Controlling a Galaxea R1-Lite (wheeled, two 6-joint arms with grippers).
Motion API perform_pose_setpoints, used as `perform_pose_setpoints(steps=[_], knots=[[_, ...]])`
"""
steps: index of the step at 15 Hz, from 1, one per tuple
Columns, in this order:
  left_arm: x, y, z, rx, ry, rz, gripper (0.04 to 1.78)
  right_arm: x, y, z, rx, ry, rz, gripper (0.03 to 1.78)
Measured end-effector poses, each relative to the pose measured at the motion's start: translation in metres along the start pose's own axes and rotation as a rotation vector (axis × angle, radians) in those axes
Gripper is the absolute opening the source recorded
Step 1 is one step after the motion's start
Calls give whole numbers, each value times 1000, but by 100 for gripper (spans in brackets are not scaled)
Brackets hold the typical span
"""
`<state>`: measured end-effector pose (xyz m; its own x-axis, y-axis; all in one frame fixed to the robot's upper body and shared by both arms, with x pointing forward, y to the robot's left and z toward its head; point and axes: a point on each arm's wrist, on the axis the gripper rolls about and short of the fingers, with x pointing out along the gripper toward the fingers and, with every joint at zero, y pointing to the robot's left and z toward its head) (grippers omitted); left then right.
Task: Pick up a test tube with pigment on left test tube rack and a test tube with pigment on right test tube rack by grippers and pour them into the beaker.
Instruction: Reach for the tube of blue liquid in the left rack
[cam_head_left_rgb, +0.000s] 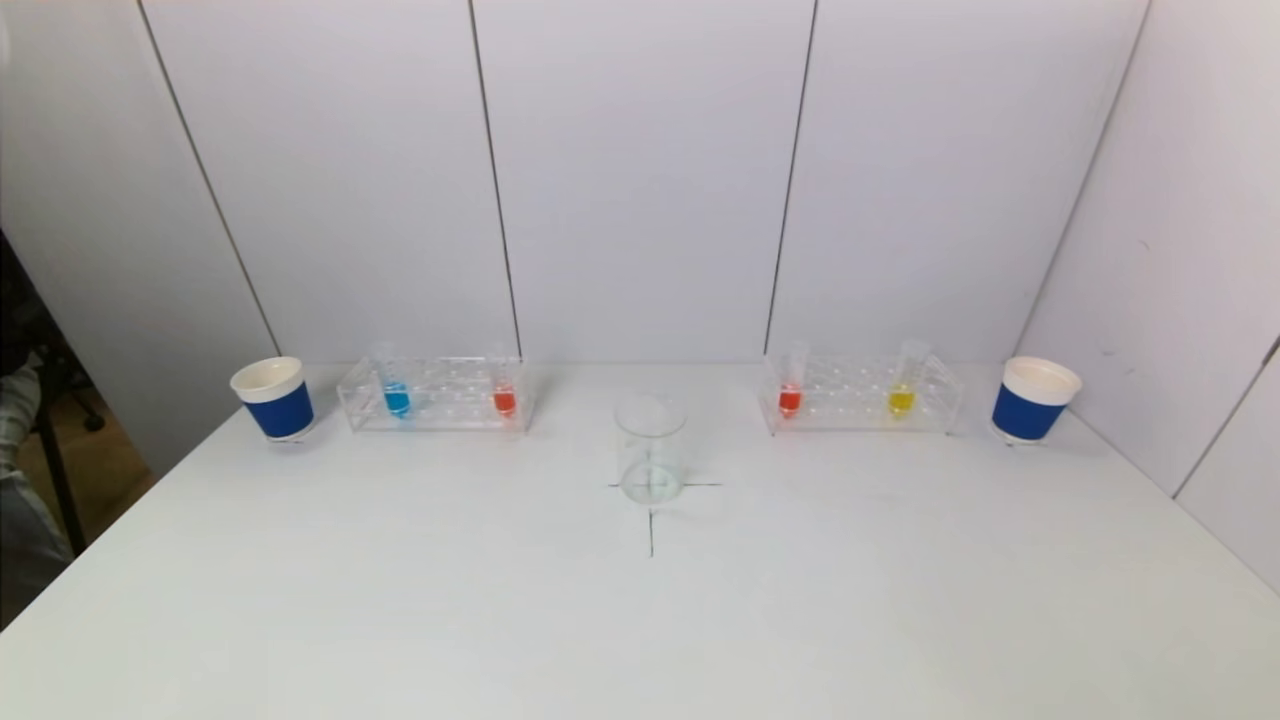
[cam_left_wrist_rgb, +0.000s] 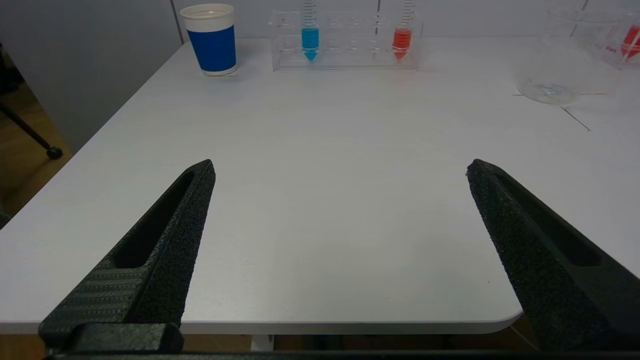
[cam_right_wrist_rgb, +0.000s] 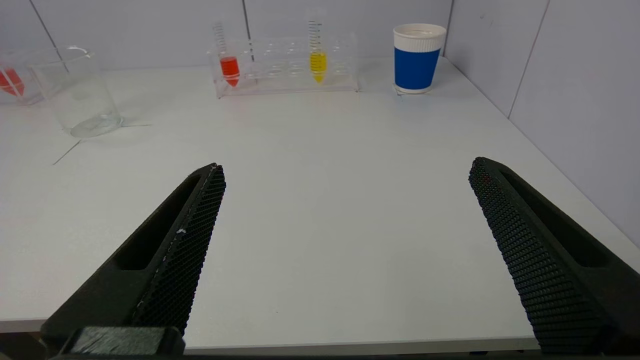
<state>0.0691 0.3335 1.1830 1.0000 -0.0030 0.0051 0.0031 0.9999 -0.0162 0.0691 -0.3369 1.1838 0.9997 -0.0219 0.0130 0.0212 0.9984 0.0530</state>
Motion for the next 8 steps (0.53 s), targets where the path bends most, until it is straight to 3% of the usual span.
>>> perform_pose_setpoints(steps=[8], knots=[[0, 0, 0, 3, 7, -4, 176, 0, 0, 0, 0, 0, -1, 177]])
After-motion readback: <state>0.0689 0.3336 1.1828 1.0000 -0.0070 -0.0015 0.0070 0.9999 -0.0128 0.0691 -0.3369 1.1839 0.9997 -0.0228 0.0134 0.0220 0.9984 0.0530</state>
